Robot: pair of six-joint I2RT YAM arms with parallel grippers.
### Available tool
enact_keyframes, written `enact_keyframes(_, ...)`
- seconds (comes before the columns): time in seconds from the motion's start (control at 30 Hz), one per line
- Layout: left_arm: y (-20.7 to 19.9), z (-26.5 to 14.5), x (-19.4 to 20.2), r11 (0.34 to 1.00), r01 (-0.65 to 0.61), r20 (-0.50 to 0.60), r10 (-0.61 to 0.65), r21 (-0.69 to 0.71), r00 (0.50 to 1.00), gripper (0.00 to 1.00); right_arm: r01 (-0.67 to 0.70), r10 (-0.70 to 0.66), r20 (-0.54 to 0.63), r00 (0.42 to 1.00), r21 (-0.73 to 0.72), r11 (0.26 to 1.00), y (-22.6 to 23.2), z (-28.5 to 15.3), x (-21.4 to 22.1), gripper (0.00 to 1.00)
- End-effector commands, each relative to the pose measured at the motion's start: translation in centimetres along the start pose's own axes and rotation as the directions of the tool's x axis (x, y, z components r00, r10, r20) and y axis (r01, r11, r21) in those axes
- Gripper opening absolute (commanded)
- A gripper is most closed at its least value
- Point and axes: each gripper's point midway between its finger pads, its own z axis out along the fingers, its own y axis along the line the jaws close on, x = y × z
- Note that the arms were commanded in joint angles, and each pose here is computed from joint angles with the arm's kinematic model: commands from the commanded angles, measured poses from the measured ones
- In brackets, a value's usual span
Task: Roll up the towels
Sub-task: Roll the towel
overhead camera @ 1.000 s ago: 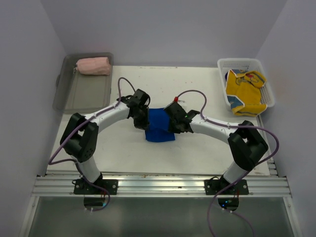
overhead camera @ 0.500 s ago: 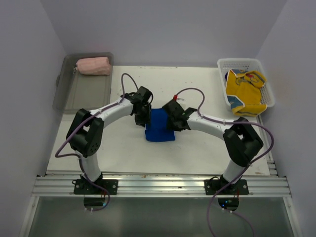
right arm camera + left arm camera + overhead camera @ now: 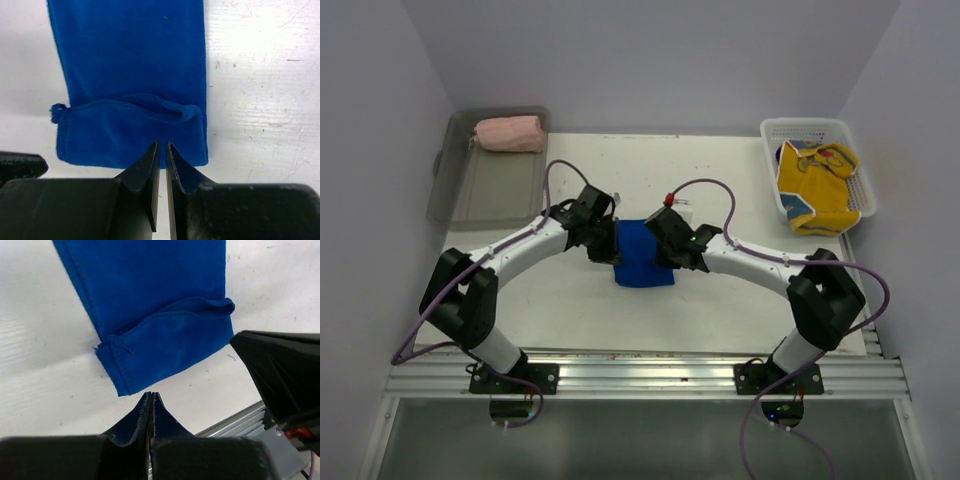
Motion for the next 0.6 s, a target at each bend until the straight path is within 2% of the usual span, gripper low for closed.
enact_keyframes(0.0,-2.7,0.4,-0.6,0.987,0.005,0.006,-0.006,0.158,1.000,0.00,0.007,-0.007,0.007,1.000,0.006,1.000,0.2,1.2,-0.9,0.13)
enact_keyframes(0.07,-2.2,1.5,0.1,0.989,0.017,-0.028,-0.013,0.150,1.000,0.00,-0.001,0.002,-0.013,1.000,0.032,0.999,-0.7,2.4,-0.8,0.13)
enact_keyframes(0.23,0.3,4.7,0.6,0.997,0.028,-0.028,-0.026,0.065,0.999,0.00,-0.010,0.012,-0.036,0.999,0.045,0.999,-1.5,5.2,-0.8,0.12)
enact_keyframes(0.33,1.4,6.1,0.0,1.000,-0.008,-0.016,0.008,0.017,1.000,0.00,-0.030,0.036,-0.068,0.997,0.087,0.996,-2.6,6.7,0.1,0.07)
enact_keyframes(0.57,0.7,3.8,-2.0,0.998,-0.068,0.047,0.069,-0.009,0.997,0.00,-0.080,0.082,-0.050,0.995,0.045,0.996,-2.7,5.3,0.5,0.05)
